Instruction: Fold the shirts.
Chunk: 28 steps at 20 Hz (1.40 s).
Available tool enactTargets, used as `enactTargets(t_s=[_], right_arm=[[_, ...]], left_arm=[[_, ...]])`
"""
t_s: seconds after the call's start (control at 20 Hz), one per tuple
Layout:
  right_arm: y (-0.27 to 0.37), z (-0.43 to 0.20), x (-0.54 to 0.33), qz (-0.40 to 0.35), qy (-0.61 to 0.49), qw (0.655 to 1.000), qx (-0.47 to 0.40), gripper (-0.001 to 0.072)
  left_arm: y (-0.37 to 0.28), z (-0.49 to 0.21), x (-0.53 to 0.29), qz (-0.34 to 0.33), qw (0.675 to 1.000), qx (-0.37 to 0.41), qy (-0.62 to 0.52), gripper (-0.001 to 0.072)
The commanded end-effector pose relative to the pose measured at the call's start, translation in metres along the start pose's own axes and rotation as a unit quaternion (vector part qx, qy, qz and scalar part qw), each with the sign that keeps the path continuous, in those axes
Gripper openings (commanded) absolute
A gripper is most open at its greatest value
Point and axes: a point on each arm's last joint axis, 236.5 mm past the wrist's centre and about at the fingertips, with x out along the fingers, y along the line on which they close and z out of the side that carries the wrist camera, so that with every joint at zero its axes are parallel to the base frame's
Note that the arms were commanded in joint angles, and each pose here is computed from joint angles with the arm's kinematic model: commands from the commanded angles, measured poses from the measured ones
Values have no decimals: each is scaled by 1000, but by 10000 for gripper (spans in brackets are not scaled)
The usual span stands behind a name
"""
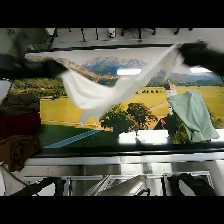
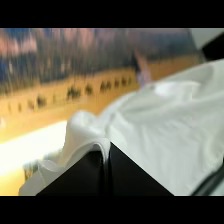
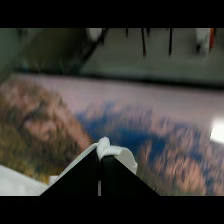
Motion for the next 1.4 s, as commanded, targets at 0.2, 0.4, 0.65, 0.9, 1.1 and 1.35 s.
enactTargets(t_s=[0.2, 0.4, 0.65, 0.9, 1.1, 1.35], right_arm=[[107, 206, -238, -112, -300, 918, -234, 16], [98, 199, -225, -114, -276, 925, -234, 16], [26, 110, -77, -49, -70, 987, -135, 16], [-72, -91, 95, 5, 167, 985, 43, 16], [-126, -250, 187, -12, 264, 947, 180, 15], [-174, -305, 236, -48, 246, 934, 255, 15]], left_arm=[[-224, 82, -285, 62, 893, 226, -385, 21], [-172, 67, -272, 125, 902, 178, -373, 21], [-28, 34, -150, 121, 972, 19, -201, 21], [124, -68, 38, 110, 987, -115, 6, 21], [245, -168, 145, 143, 958, -224, 110, 21], [313, -200, 206, 143, 945, -255, 148, 21]])
